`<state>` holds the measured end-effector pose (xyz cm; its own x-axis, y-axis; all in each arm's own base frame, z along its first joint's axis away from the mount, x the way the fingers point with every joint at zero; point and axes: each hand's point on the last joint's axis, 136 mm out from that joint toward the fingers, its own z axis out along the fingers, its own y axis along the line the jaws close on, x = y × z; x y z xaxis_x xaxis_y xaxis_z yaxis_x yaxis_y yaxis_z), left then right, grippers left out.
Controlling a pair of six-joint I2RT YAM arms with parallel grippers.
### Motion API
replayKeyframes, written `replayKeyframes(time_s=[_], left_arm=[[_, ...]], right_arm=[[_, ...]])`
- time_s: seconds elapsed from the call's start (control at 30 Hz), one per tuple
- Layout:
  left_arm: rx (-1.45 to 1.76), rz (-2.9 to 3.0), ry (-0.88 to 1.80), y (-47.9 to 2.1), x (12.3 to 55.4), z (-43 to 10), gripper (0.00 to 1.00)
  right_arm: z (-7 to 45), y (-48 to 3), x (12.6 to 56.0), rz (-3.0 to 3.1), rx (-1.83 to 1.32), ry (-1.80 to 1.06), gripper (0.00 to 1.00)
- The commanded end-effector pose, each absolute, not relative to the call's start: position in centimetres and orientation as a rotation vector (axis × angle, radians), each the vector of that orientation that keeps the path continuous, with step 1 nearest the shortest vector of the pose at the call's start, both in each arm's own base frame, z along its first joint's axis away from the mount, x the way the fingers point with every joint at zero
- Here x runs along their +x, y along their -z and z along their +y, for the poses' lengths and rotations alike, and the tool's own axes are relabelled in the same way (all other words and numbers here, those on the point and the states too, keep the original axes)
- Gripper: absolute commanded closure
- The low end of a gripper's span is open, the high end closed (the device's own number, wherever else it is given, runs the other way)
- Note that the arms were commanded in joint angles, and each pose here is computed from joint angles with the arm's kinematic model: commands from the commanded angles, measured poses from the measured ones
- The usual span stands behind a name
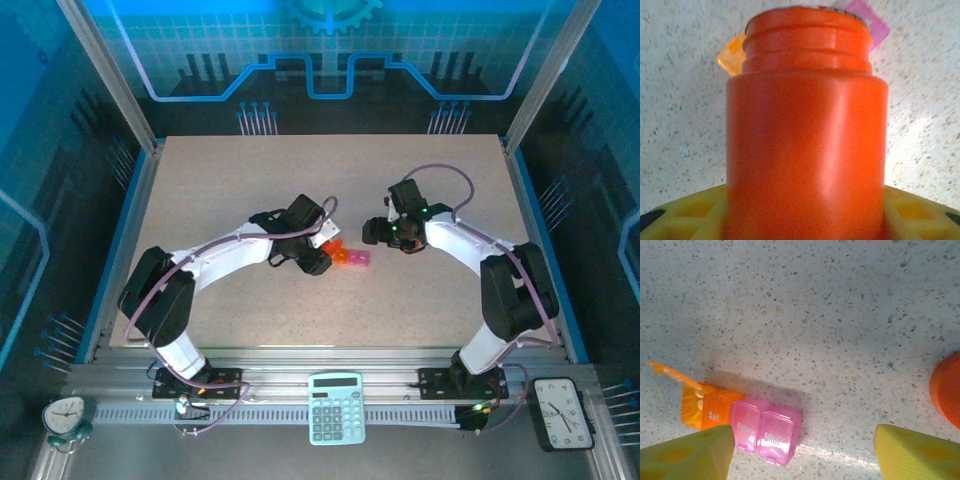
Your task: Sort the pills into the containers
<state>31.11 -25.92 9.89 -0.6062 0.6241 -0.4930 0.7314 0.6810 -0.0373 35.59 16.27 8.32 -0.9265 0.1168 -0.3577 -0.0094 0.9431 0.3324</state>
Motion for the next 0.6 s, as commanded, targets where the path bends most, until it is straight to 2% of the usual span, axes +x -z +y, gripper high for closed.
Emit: replayKeyframes(time_s=[0.0, 0.3, 0.57], left_arm=[[0.984, 2.279, 0.474, -13.7, 32.0, -27.9, 1.00], [0.883, 1.967, 0.642, -20.5, 33.0, -29.9, 1.00], [0.794, 1.681, 0.702, -26.8, 34.1, -30.1, 1.00]], right_arm=[[15.6, -10.0, 35.2, 2.704, 0.099, -0.454, 0.25], [13.2, -12.8, 35.3, 2.650, 0.137, -0.425, 0.25], [9.7, -13.3, 35.3, 2.644, 0.231, -0.381, 0.24]])
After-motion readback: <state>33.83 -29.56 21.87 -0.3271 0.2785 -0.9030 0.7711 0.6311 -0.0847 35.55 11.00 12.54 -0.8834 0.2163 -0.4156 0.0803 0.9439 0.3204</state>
